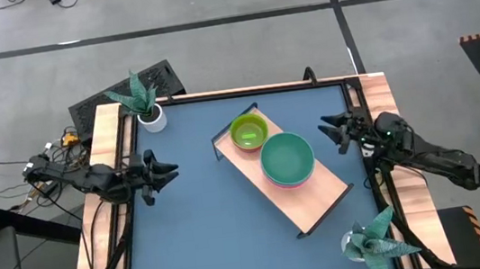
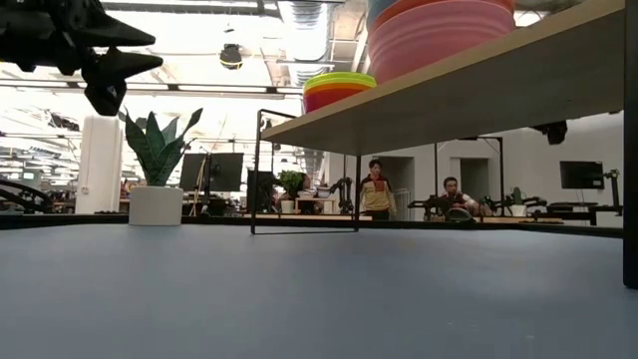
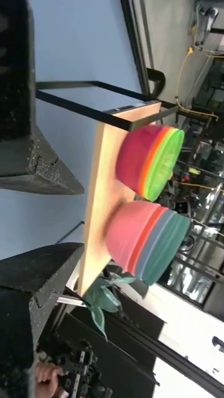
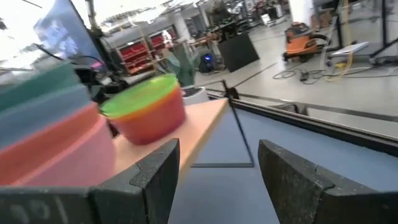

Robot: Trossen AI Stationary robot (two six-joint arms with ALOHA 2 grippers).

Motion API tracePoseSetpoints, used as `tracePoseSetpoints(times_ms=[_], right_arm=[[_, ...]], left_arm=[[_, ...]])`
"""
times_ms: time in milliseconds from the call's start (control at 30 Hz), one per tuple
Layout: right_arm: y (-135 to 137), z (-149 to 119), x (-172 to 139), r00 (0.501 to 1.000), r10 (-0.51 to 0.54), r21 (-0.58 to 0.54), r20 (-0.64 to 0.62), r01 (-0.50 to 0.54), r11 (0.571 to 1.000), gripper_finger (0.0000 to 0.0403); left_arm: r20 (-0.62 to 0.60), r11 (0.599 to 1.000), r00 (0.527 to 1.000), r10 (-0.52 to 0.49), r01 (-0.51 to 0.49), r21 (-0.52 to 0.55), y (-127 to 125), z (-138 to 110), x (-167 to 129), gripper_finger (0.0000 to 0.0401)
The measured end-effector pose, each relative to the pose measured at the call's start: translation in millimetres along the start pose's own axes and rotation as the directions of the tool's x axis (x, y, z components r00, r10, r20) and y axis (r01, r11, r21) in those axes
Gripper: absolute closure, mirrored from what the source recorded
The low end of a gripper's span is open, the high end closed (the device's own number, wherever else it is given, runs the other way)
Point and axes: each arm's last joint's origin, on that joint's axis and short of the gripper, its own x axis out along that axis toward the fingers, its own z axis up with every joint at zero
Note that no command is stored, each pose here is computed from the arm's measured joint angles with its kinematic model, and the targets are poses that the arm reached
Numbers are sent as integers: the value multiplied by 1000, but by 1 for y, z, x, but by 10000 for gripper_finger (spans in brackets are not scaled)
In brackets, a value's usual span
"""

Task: Place and stack bowls onto a shelf
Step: Return to Home Position

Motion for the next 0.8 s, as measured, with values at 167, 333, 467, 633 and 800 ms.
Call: tracePoseSetpoints(times_ms=[167, 333, 467, 633, 800], right_arm=[[-6, -14, 5, 1000, -17, -20, -7, 17, 1000, 158], [-9, -24, 9, 1000, 17, -36, 22, -16, 999, 158], [-8, -24, 9, 999, 27, -77, 18, -25, 997, 158], [-8, -26, 9, 1000, 29, -79, 0, -29, 996, 158], [-6, -27, 9, 999, 46, -79, -9, -47, 996, 158]], left_arm=[[-32, 999, 999, 19, -18, 28, 2, -4, 0, 282], [-83, 999, 996, 44, -42, 34, 4, -9, 0, 282], [-120, 997, 990, 67, -63, 40, 7, -13, -1, 282], [-106, 998, 992, 68, -67, 13, 15, -34, 1, 282], [-112, 998, 992, 64, -63, 10, 18, -42, 1, 282]])
